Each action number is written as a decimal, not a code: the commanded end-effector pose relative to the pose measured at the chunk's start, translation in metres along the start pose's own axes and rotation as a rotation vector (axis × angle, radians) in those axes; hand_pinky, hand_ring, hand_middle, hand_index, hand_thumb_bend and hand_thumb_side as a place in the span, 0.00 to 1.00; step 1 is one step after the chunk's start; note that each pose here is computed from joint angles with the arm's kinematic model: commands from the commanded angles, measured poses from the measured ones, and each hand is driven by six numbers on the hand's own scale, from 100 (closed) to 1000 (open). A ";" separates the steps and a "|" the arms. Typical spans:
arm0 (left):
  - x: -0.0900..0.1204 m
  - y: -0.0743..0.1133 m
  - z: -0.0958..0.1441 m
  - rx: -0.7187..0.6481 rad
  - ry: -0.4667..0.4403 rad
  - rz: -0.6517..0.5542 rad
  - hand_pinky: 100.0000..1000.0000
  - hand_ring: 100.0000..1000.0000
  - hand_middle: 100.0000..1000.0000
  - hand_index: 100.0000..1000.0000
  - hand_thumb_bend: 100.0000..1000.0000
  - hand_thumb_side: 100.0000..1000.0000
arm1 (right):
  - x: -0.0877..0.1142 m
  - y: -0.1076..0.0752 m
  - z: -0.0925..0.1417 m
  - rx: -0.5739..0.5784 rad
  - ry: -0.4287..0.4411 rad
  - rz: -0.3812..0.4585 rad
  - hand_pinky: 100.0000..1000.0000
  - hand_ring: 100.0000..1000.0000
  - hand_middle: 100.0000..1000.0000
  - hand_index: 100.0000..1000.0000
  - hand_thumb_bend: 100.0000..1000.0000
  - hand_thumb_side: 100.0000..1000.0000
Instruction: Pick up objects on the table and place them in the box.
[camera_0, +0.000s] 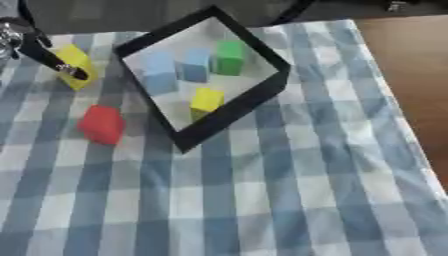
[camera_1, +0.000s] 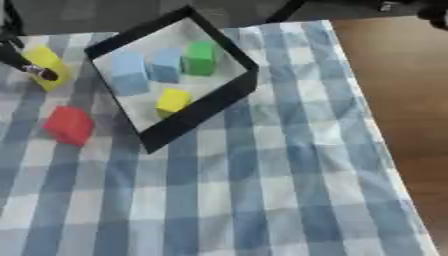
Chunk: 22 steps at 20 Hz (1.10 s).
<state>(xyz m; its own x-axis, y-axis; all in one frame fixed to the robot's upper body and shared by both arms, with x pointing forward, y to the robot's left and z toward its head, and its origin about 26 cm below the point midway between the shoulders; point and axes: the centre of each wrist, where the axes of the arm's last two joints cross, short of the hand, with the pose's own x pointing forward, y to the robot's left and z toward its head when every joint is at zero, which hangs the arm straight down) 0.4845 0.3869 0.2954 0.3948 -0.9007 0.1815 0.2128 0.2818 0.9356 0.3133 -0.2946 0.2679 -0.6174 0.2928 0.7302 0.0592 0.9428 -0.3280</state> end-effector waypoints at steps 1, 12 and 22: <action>-0.005 0.014 0.006 0.053 0.000 0.035 0.85 0.88 0.81 0.89 0.83 0.37 | 0.008 -0.007 -0.003 -0.009 -0.025 0.039 0.88 0.74 0.66 0.72 0.00 0.49; -0.004 0.010 0.003 0.049 -0.037 0.093 0.82 0.83 0.73 0.84 0.68 0.31 | 0.008 -0.008 -0.003 -0.016 -0.022 0.054 0.88 0.73 0.66 0.71 0.00 0.50; -0.003 0.009 0.003 0.070 -0.035 0.111 0.75 0.73 0.64 0.75 0.15 0.02 | 0.006 -0.007 -0.002 -0.017 -0.017 0.056 0.88 0.73 0.66 0.71 0.00 0.50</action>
<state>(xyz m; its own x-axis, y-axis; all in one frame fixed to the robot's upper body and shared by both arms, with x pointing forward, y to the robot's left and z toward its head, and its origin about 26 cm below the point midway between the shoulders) 0.4868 0.3844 0.2875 0.3792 -0.8805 0.2846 0.1519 0.3626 0.9195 0.3133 -0.2948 0.2677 -0.6135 0.3156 0.7239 0.0798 0.9367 -0.3408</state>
